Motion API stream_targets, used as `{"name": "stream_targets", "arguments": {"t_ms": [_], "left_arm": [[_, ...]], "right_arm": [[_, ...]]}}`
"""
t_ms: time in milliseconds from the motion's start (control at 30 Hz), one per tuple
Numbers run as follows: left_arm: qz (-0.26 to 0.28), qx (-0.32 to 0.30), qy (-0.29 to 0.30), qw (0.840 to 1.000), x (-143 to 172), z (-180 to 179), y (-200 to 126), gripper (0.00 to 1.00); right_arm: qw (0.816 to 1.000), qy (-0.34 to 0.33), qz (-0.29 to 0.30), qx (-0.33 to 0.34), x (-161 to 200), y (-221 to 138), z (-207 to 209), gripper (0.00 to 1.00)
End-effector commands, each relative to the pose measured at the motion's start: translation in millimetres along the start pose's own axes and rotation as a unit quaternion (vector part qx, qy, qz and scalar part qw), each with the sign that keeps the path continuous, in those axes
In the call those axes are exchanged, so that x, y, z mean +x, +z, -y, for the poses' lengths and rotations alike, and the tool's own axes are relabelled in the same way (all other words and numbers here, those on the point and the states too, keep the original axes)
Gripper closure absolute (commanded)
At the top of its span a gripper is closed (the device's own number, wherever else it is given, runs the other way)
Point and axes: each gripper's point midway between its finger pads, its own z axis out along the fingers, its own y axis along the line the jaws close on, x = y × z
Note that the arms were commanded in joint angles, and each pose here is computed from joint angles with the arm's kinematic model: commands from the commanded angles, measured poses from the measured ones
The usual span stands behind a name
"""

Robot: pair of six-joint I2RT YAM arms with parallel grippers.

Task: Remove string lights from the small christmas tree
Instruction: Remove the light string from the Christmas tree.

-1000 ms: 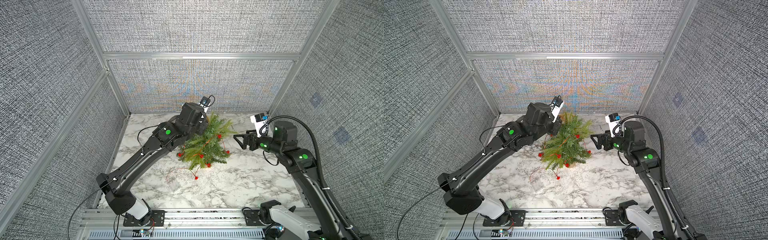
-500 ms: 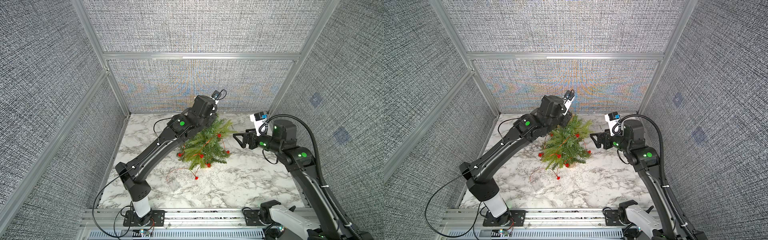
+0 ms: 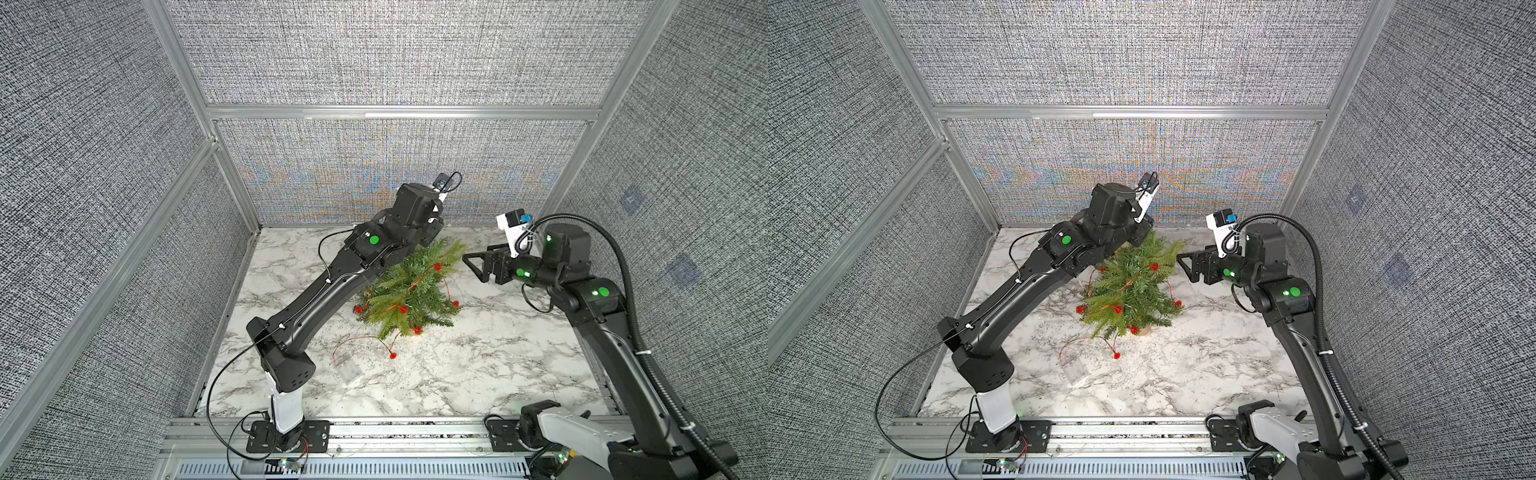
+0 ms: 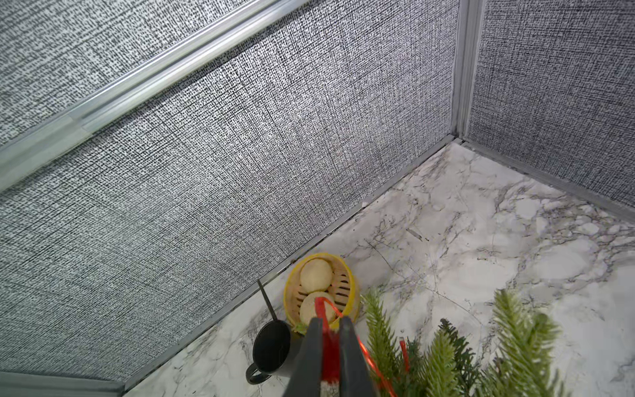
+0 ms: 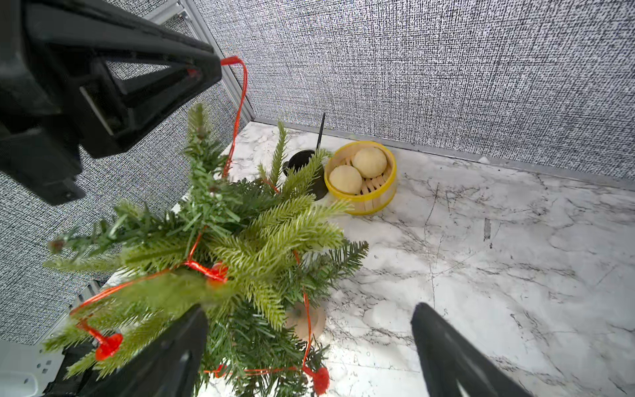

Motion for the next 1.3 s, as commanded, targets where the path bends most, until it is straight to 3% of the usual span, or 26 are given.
{"name": "stream_targets", "arguments": {"t_ms": [0, 500, 933, 1267], "left_arm": [[0.027, 0.008, 0.0, 1.0, -15.5, 1.4, -0.5, 1.0], [0.036, 0.066, -0.004, 0.997, -19.5, 20.5, -3.7, 1.0], [0.052, 0.094, -0.009, 0.994, -27.4, 29.3, -7.9, 1.0], [0.055, 0.098, -0.009, 0.994, -29.1, 29.5, -10.1, 1.0]], "right_arm": [[0.999, -0.002, 0.016, -0.034, -16.5, 5.3, -7.6, 0.07], [0.995, 0.001, 0.047, -0.085, -52.8, -0.2, -6.8, 0.07], [0.98, -0.015, 0.046, -0.191, -70.0, 56.0, -14.7, 0.19], [0.975, 0.014, 0.044, -0.219, -73.0, 79.9, -13.8, 0.42]]}}
